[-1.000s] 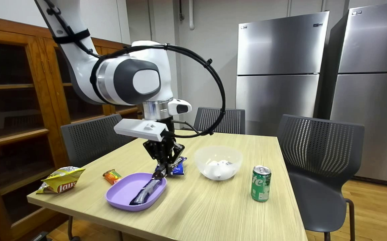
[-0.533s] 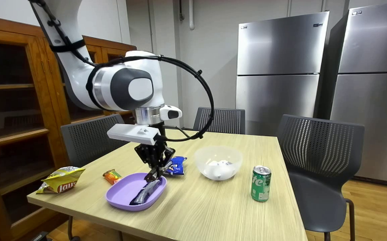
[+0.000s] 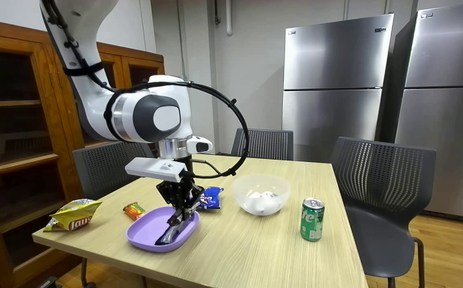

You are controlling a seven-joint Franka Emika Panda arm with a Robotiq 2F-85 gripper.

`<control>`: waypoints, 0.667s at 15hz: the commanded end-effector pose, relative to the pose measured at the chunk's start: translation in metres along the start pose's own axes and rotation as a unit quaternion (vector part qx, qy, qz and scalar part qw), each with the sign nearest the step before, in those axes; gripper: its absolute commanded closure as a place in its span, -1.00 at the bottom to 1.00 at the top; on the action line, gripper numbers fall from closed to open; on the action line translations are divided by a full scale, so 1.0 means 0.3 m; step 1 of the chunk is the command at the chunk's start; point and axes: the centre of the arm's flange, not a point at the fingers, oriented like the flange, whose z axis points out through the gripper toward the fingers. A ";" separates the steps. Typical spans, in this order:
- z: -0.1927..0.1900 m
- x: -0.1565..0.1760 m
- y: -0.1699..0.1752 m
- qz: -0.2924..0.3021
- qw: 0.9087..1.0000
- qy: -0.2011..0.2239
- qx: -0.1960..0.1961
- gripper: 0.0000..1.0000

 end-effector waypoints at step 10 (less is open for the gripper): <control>0.059 0.058 -0.051 0.024 1.000 -0.006 -0.012 0.17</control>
